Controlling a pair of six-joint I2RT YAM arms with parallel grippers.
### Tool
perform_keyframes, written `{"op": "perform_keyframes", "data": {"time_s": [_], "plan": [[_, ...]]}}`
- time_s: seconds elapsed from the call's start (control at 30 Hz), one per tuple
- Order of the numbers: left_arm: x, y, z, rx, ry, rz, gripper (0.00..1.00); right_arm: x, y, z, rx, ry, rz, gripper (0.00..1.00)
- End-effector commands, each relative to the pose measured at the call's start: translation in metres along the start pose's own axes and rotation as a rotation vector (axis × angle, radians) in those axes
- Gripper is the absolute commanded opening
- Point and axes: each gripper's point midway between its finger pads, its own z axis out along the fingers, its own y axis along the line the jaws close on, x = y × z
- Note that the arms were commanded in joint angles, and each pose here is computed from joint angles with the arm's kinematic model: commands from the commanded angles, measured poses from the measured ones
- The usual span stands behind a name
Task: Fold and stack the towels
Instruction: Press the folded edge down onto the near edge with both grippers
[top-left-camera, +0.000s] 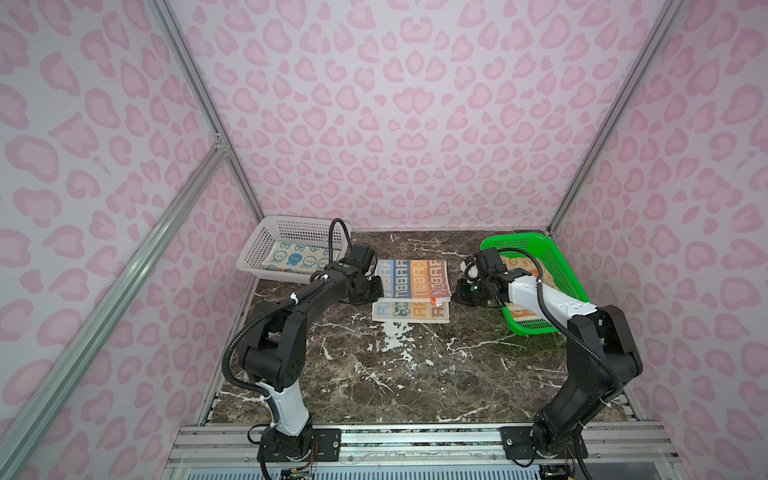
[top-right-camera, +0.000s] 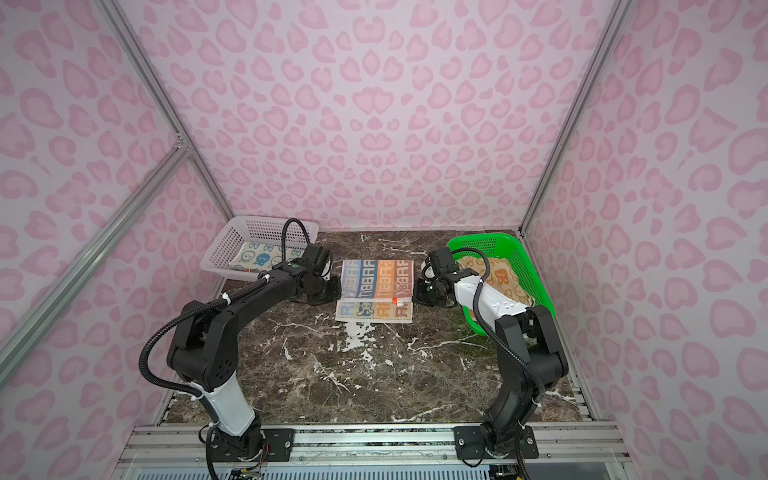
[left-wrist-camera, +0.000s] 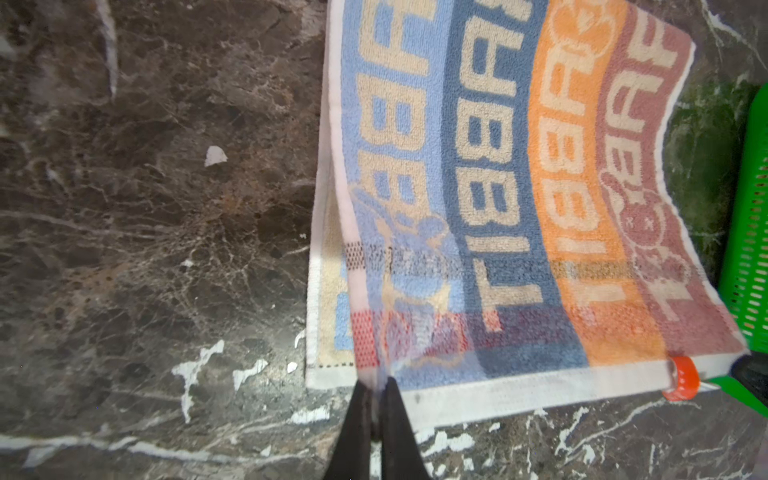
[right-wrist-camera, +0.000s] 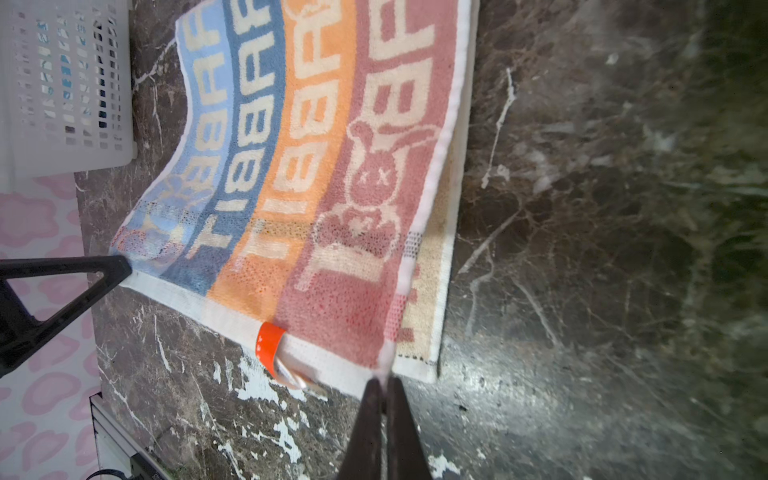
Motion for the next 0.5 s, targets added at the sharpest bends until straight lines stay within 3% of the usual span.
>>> {"op": "perform_keyframes", "data": {"time_s": [0.0,0.47], "plan": [[0.011,0.009,-0.002,-0.029,0.015,-0.002,0.03,0.014,-0.010,0.005,0.038,0.034,0.003,0.00],[0.052,0.029,0.031,-0.069,0.094,-0.008,0.03,0.062,-0.022,0.039,0.058,0.112,0.015,0.00]]}}
